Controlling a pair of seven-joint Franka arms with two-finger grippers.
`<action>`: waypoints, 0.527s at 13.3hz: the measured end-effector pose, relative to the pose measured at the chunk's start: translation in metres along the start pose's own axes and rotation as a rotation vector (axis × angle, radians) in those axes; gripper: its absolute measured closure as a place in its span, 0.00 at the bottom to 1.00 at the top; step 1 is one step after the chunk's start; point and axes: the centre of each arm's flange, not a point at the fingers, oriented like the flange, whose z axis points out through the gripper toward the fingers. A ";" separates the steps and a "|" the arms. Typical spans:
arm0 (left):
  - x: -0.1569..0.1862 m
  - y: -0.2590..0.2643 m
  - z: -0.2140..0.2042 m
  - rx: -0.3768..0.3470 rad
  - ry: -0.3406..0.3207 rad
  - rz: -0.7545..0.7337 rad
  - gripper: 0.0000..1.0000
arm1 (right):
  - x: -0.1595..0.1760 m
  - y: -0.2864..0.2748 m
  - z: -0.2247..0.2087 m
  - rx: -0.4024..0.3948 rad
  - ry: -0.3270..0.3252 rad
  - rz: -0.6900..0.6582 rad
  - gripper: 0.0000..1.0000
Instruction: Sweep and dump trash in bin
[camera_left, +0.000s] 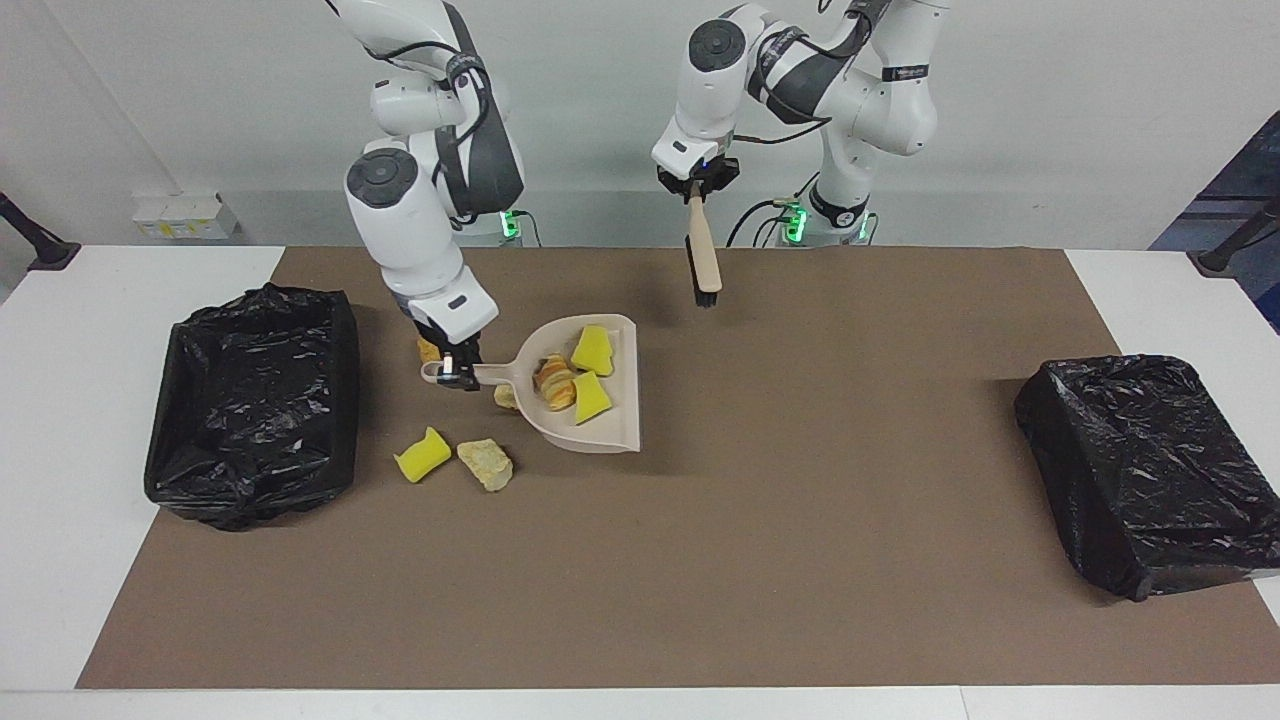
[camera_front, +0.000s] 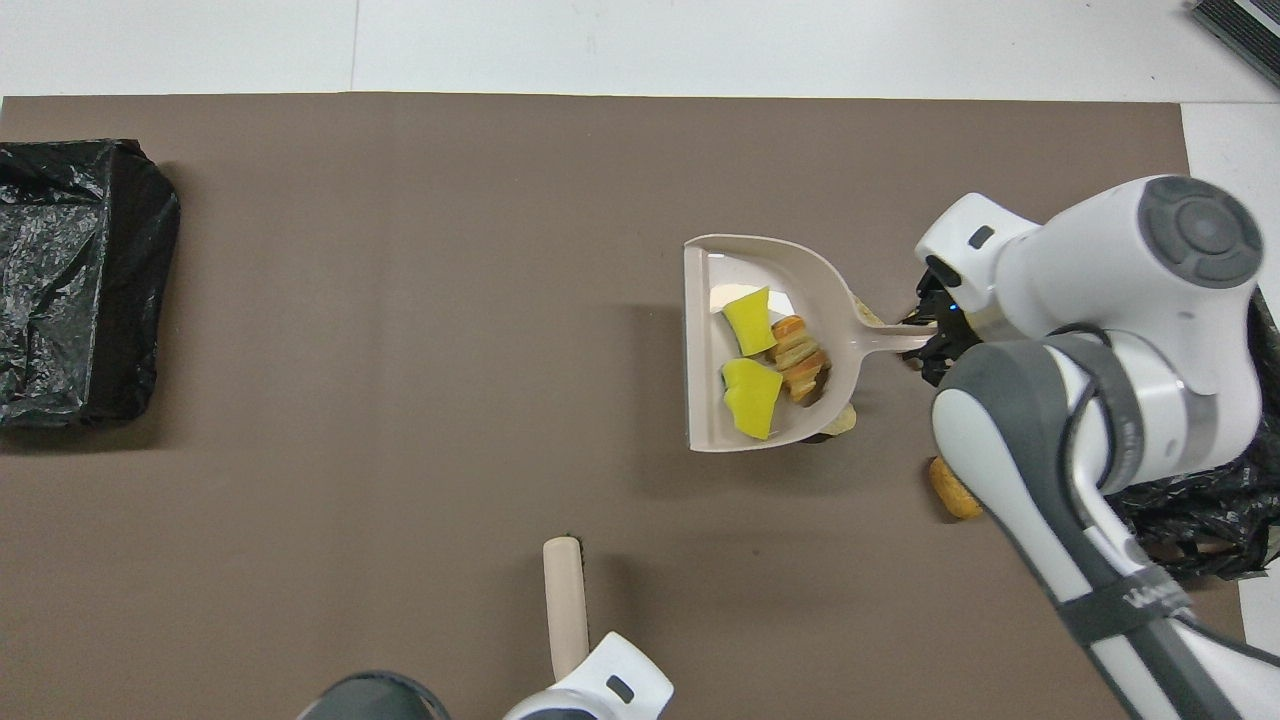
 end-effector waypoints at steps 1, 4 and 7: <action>-0.012 0.007 0.021 0.010 0.025 0.003 0.74 | -0.023 0.007 -0.011 -0.007 0.000 0.007 0.67; -0.039 0.014 0.062 0.032 0.059 0.037 0.74 | -0.088 0.026 -0.042 -0.037 -0.031 -0.013 0.67; -0.044 0.014 0.075 0.033 0.067 0.050 0.74 | -0.149 0.033 -0.068 -0.063 -0.114 -0.004 0.67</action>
